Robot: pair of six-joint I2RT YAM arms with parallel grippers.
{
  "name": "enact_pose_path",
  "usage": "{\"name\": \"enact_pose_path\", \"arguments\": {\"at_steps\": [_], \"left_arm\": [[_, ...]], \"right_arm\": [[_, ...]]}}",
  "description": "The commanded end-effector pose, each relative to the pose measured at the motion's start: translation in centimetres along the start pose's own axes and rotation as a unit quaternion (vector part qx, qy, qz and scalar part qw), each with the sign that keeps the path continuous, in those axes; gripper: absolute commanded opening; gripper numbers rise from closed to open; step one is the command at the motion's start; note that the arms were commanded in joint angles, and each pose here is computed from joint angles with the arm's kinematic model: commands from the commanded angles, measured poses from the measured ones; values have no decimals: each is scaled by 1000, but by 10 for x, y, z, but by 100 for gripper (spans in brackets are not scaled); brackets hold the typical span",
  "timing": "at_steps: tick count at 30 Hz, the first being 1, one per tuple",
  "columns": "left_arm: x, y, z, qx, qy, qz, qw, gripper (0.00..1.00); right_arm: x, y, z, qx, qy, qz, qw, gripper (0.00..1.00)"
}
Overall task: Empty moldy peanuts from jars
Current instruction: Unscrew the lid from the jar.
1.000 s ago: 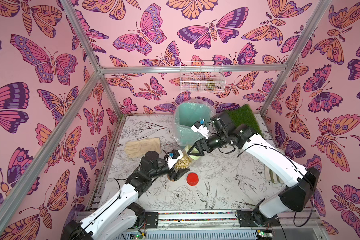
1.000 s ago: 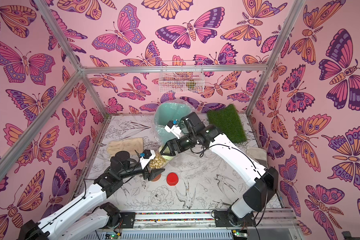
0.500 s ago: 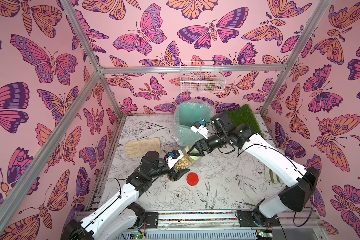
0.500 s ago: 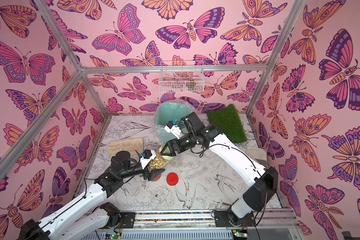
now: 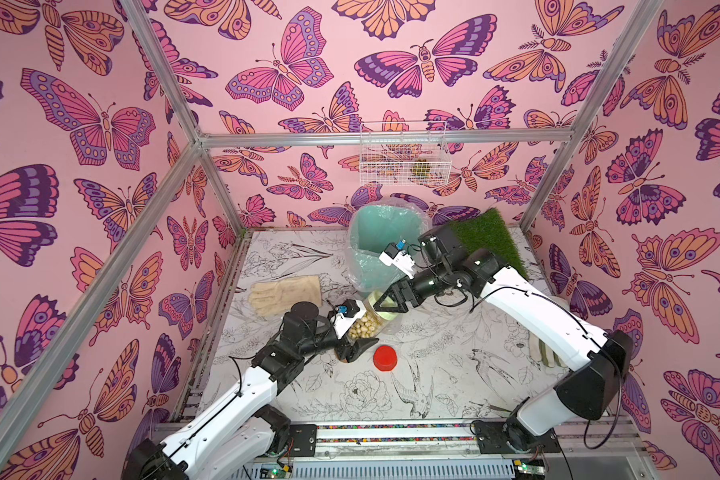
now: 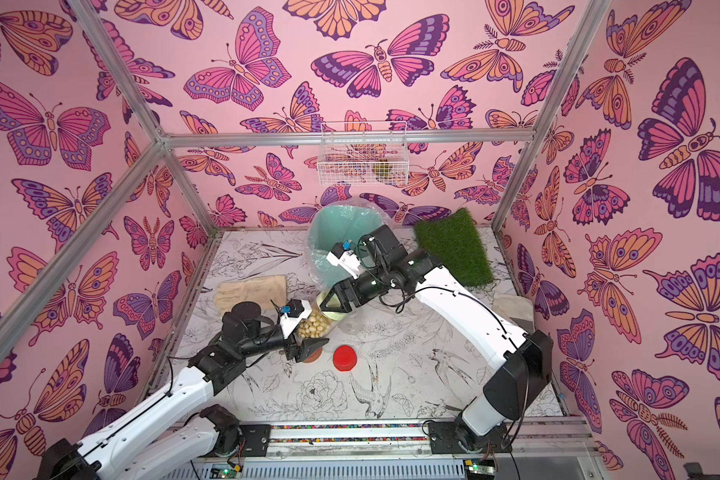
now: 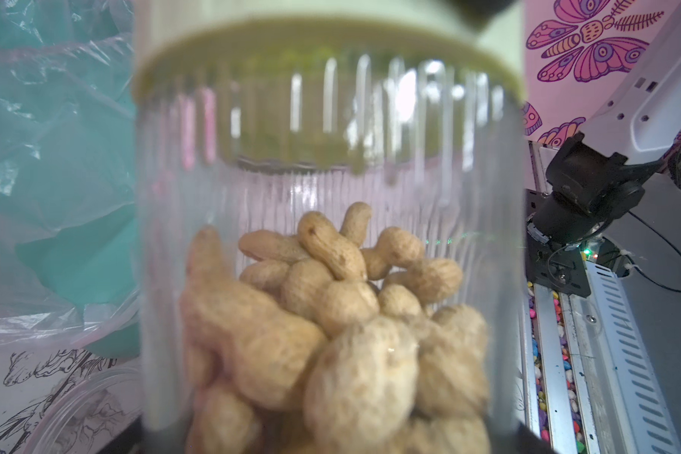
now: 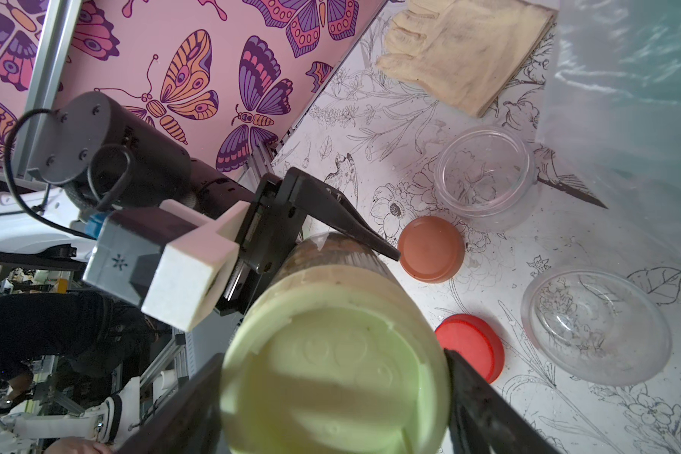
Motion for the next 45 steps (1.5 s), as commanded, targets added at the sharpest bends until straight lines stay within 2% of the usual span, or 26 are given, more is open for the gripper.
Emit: {"name": "enact_pose_path", "arguments": {"at_steps": [1,7,13,16,19,23,25,30,33,37,41,45], "left_arm": [[0,33,-8,-70,3,45,997,0],[-1,34,-9,-74,-2,44,996,0],[-2,35,-10,-76,-9,40,996,0],[-2,35,-9,-77,-14,39,996,0],[-2,36,-9,-77,-16,39,996,0],[-3,35,-9,-77,-19,38,996,0],[-3,35,-10,-78,-17,39,996,0],[-3,34,-11,-77,-10,43,996,0],[-3,33,-11,-75,-10,43,996,0],[-3,34,-12,-77,-5,48,996,0],[-2,33,-12,-75,1,53,996,0],[-2,31,-12,-72,3,53,996,0]], "right_arm": [[10,-4,-5,-11,20,-53,998,70],[14,-13,-13,-26,38,-158,986,70],[13,-24,-30,-49,80,-297,950,78],[14,-29,-37,-57,92,-355,928,87],[15,-30,-39,-59,89,-386,916,93],[15,-27,-37,-53,101,-390,914,96],[13,-21,-36,-62,92,-365,924,99],[21,-5,-43,-103,92,-276,951,99],[25,4,-52,-122,54,-192,972,99],[23,13,-61,-113,-14,-22,993,99],[17,7,-59,-66,-48,107,991,99],[17,-4,-51,-26,-58,162,985,99]]}}
Point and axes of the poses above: each gripper's point midway between its finger pads, its own z axis out along the fingers, its own x axis along the line the jaws close on, y = z × x, the point moved 10 cm from there along -z, back along the fingers, and after that the axes turned 2 degrees about z, right-handed, at the moved point
